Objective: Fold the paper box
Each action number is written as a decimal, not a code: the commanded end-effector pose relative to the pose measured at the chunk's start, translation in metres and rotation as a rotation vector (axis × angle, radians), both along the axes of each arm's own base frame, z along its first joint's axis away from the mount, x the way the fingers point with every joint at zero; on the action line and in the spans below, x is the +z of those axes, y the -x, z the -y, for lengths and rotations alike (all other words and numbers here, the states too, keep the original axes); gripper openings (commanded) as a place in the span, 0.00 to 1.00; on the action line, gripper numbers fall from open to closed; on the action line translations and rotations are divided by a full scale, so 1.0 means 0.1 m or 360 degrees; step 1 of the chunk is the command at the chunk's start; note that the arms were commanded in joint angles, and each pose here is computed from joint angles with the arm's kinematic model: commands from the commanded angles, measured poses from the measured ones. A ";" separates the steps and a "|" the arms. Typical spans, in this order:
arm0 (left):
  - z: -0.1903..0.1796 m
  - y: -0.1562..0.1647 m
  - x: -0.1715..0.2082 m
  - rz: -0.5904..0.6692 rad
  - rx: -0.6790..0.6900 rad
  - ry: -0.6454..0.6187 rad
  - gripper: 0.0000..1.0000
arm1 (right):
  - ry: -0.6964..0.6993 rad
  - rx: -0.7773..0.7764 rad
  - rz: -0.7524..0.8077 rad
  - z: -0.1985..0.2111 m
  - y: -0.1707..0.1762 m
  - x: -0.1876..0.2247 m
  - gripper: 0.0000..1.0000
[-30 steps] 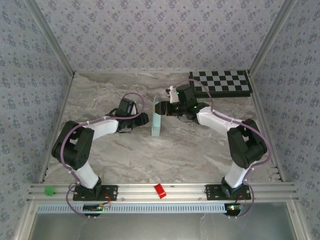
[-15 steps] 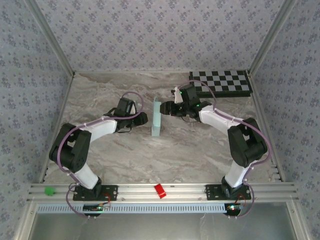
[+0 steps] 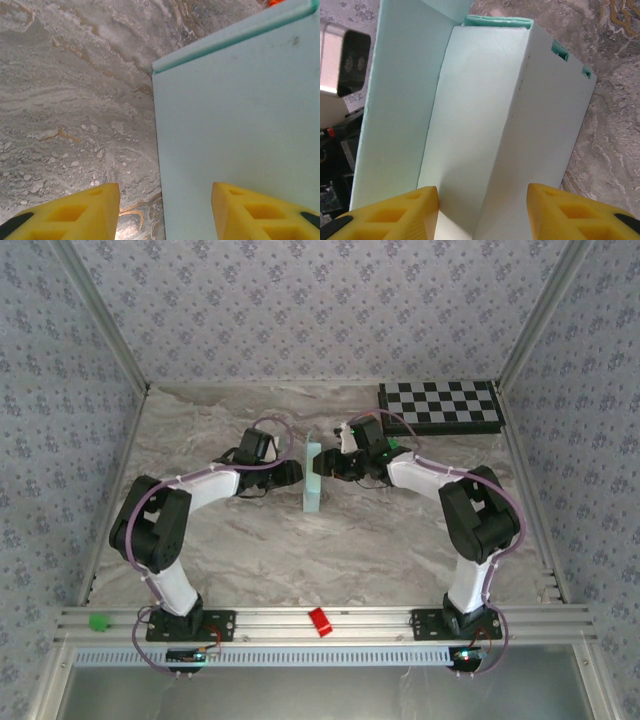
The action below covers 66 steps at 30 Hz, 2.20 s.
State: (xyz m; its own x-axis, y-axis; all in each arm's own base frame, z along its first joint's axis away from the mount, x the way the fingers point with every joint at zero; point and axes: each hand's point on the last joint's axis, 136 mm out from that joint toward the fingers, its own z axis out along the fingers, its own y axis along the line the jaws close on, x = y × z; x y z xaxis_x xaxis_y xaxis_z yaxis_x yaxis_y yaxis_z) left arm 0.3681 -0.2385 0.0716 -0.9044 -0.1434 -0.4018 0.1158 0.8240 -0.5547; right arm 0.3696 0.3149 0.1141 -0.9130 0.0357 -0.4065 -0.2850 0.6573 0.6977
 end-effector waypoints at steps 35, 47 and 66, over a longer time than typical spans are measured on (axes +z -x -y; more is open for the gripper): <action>-0.25 -0.04 0.85 0.0293 0.0064 -0.0302 0.69 | 0.0385 -0.0325 0.0134 0.59 0.10 0.21 0.51; 0.06 0.11 1.07 0.0379 -0.0043 -0.0373 0.79 | 0.0261 -0.0291 0.0049 0.35 0.49 -0.39 0.47; 0.32 -0.01 0.76 0.0228 -0.0339 -0.0703 0.77 | 0.0157 -0.0197 0.0075 -0.04 0.51 -0.42 0.45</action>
